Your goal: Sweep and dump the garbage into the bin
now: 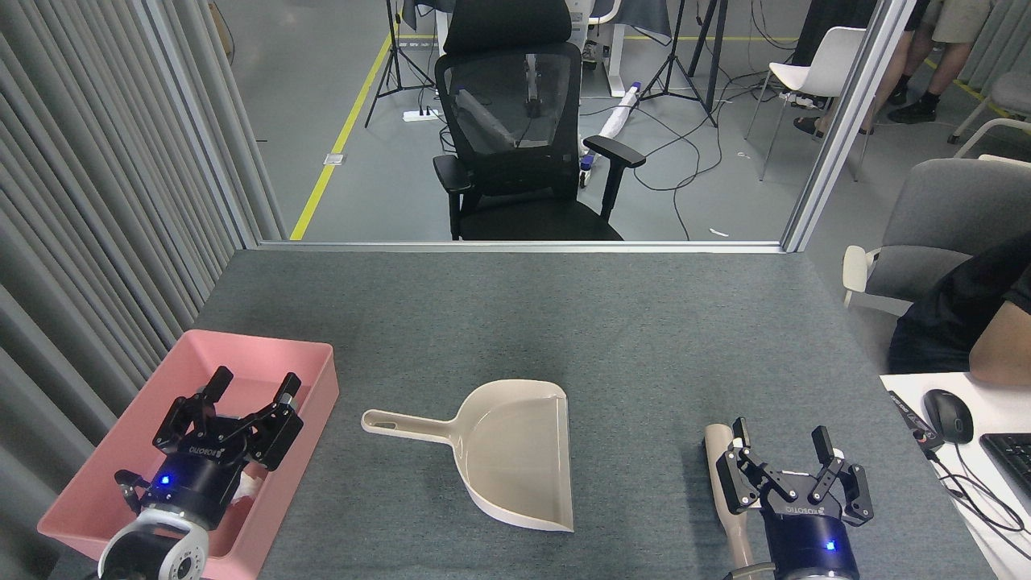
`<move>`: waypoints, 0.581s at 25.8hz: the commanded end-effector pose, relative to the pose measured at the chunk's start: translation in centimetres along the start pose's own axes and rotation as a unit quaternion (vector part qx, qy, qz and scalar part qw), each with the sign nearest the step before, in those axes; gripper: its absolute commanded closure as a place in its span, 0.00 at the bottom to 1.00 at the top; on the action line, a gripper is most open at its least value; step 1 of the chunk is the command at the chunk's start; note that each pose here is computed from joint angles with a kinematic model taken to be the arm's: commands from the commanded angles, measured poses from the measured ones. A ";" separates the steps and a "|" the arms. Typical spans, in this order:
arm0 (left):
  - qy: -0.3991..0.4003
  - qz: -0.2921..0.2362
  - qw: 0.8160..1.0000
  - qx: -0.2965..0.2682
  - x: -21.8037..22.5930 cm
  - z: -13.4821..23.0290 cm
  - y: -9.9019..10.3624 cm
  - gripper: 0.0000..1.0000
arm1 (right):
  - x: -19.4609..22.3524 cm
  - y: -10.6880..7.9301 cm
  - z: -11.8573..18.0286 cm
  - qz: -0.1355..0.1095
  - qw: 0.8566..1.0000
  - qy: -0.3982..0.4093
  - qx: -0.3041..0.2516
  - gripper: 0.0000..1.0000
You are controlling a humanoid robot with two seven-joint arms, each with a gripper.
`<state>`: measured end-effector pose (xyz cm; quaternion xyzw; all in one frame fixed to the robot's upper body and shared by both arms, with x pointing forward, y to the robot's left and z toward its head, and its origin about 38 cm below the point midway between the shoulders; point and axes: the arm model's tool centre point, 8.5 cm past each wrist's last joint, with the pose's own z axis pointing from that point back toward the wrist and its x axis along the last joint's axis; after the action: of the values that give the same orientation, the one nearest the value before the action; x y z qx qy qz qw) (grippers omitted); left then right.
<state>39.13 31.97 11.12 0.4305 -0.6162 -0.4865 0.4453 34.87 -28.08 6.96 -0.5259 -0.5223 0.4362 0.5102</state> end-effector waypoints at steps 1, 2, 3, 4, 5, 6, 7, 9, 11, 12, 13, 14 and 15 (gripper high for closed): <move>0.015 0.014 1.000 -0.012 1.6 1.1 -1.7 0.01 | 0.1 0.0 0.0 -0.002 1.000 -0.001 0.000 0.01; 0.030 0.014 0.999 -0.015 2.0 1.1 -2.0 0.01 | 0.1 0.1 0.0 -0.002 1.000 -0.002 0.001 0.01; 0.054 0.006 0.998 -0.017 2.0 1.1 -2.1 0.01 | 0.1 0.1 -0.2 -0.003 1.000 -0.003 0.001 0.01; 0.069 -0.012 0.997 -0.022 1.8 1.2 -2.1 0.01 | 0.3 -0.2 -0.6 -0.004 1.000 -0.006 -0.004 0.01; 0.071 -0.027 0.997 -0.025 2.1 1.3 -2.1 0.01 | 0.4 -0.3 -0.8 -0.004 1.000 -0.007 -0.006 0.01; 0.065 -0.038 0.997 -0.030 2.9 1.6 -2.3 0.01 | 0.4 -0.3 -0.8 -0.005 1.000 -0.007 -0.006 0.01; 0.060 -0.044 0.997 -0.033 3.7 1.8 -2.4 0.01 | 0.8 -0.2 -0.8 -0.007 1.000 -0.010 -0.005 0.01; 0.066 -0.048 0.996 -0.035 4.3 1.9 -2.6 0.01 | 2.1 0.1 -0.7 -0.018 1.000 -0.018 -0.002 0.01; 0.070 -0.055 0.995 -0.043 4.1 2.0 -2.9 0.01 | 2.9 0.3 -0.6 -0.022 0.999 -0.024 0.000 0.01; 0.066 -0.058 0.995 -0.043 4.2 1.9 -3.0 0.01 | 3.0 0.3 -0.5 -0.022 0.999 -0.025 0.001 0.01; 0.065 -0.058 0.995 -0.044 4.3 1.9 -3.0 0.01 | 3.0 0.4 -0.5 -0.022 0.999 -0.026 0.002 0.01; 0.064 -0.059 0.995 -0.045 4.2 1.9 -3.0 0.01 | 2.9 0.4 -0.4 -0.022 0.999 -0.026 0.003 0.01; 0.063 -0.060 0.995 -0.043 4.2 1.9 -2.9 0.01 | 2.9 0.5 -0.4 -0.021 0.999 -0.025 0.004 0.01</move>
<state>36.63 27.95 8.57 0.4755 -0.5405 -0.5064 0.4747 35.63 -25.43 6.92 -0.5052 -0.5454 0.4373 0.5060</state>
